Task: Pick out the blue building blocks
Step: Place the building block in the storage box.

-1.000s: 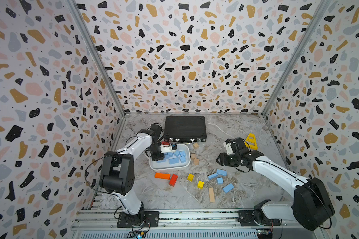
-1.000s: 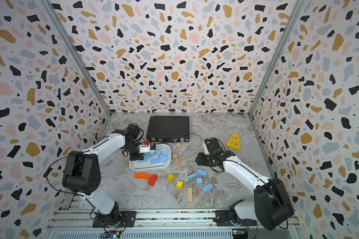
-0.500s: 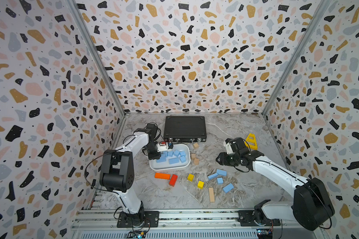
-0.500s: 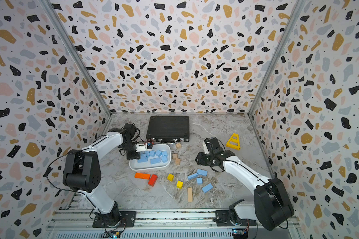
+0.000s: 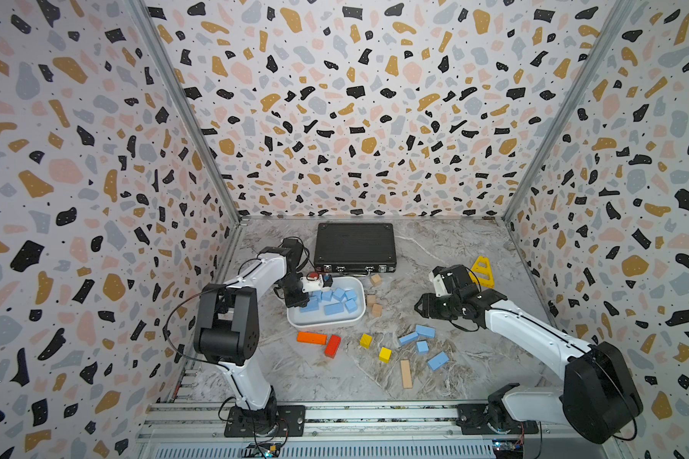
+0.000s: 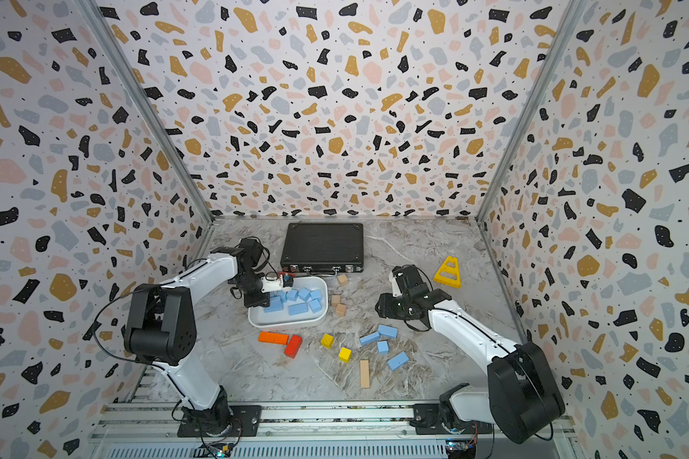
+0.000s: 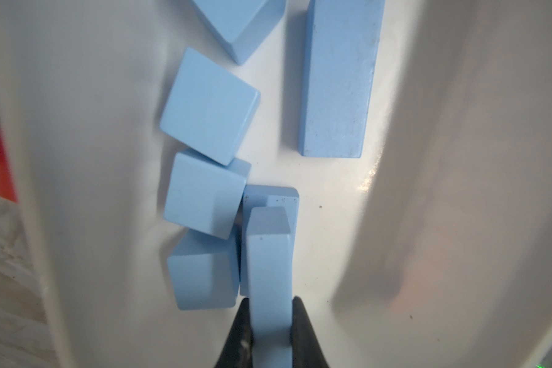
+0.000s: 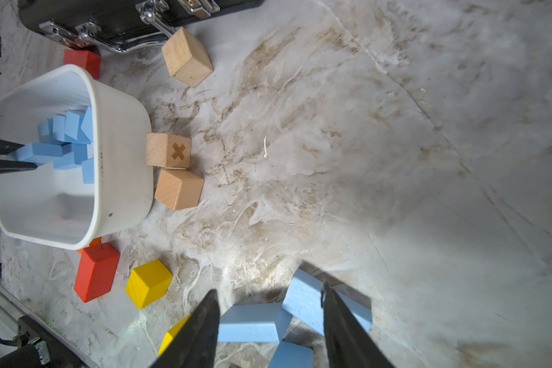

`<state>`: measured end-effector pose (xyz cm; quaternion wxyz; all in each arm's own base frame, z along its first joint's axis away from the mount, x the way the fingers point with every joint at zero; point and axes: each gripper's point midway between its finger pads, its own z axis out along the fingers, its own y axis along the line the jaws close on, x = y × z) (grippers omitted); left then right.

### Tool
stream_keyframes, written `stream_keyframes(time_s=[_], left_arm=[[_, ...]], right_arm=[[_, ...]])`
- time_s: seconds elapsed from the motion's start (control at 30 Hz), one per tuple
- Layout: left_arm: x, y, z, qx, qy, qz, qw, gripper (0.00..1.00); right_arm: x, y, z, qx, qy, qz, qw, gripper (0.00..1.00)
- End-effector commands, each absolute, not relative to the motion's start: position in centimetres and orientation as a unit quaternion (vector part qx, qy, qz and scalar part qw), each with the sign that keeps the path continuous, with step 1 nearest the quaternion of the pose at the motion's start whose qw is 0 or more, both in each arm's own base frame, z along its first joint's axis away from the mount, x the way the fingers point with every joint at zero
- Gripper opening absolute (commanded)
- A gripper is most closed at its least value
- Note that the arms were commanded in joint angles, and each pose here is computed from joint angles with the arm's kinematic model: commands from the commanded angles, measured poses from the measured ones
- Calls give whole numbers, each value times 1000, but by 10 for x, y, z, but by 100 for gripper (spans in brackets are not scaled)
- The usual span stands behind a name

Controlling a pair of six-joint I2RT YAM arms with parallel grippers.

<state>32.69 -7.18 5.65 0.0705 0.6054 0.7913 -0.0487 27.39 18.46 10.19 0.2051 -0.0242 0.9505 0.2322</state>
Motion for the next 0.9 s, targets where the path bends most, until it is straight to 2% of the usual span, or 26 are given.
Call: stream_keyframes(time_s=[0.0,0.47,0.7,0.87], left_arm=[[329,-71,55,600,796,-50,68,18],[333,-71,69,596,798,-42,82,30],[339,-85,117,556,818,-62,133,41],[333,-106,159,469,853,-119,193,46]], right_arm=[[271,183,109,-26,948,232,215,54],[271,185,112,-28,946,236,218,54],[271,184,114,-47,951,224,209,54],[266,171,118,-99,963,167,185,55]])
